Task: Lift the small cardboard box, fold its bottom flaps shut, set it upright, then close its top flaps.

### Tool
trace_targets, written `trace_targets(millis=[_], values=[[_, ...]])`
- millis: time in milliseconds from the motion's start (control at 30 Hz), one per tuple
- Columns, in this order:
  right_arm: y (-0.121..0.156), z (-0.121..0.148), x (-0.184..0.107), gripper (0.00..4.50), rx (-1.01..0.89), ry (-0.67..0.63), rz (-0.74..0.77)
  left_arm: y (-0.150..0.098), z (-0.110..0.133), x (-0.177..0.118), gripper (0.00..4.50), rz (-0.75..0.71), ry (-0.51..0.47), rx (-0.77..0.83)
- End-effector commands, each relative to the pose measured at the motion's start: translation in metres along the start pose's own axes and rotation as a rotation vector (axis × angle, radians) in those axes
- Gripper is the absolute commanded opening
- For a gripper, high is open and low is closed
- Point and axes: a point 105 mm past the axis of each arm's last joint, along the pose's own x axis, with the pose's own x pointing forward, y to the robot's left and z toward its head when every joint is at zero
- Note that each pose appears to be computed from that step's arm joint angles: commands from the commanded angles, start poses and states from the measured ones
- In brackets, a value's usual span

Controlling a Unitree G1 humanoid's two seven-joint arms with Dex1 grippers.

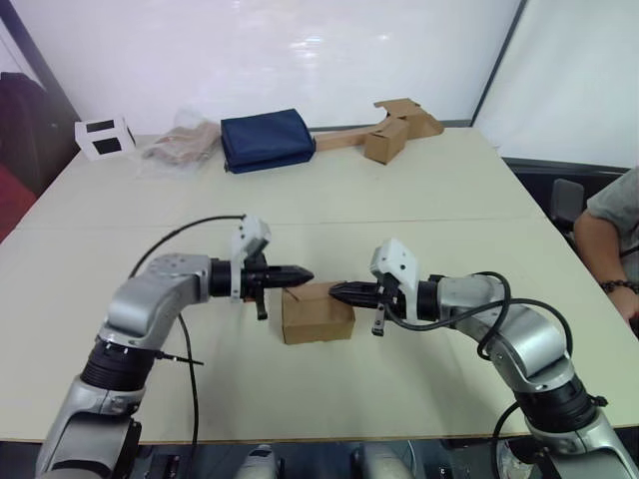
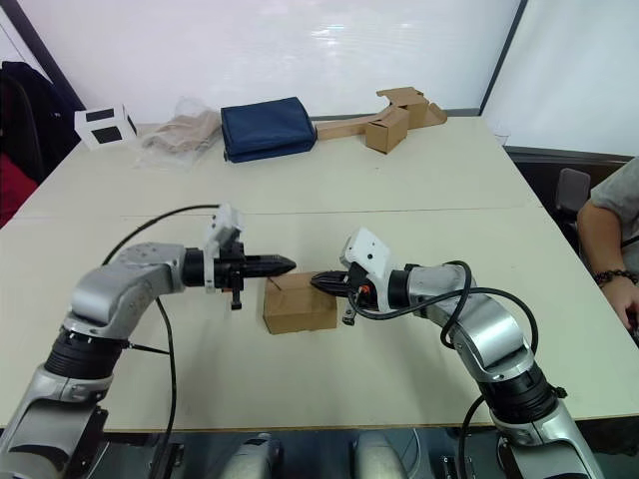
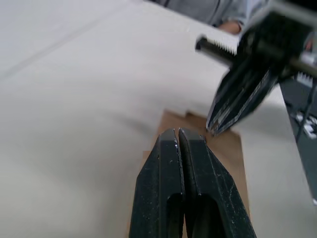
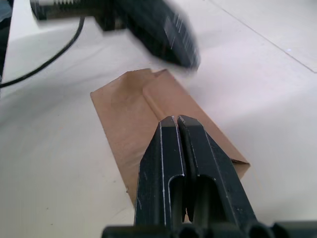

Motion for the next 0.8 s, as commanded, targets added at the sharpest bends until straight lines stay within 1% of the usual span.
trace_targets(millis=[33, 233, 433, 533, 800], values=[[-0.004, 0.009, 0.000, 0.00, -0.045, -0.030, -0.018, -0.007, 0.004, -0.003, 0.07, -0.012, -0.010, 0.009], [0.000, 0.006, 0.009, 0.00, -0.076, -0.009, 0.007, -0.014, -0.016, -0.001, 0.07, -0.009, 0.075, 0.036], [0.000, -0.003, 0.016, 0.00, -0.135, 0.045, 0.009, -0.010, -0.037, 0.003, 0.07, 0.028, 0.154, 0.071], [-0.001, -0.007, 0.019, 0.00, -0.170, 0.068, 0.007, -0.006, -0.043, 0.004, 0.07, 0.047, 0.170, 0.083], [-0.005, -0.013, 0.021, 0.00, -0.198, 0.098, 0.001, -0.007, -0.045, 0.005, 0.07, 0.036, 0.161, 0.092]])
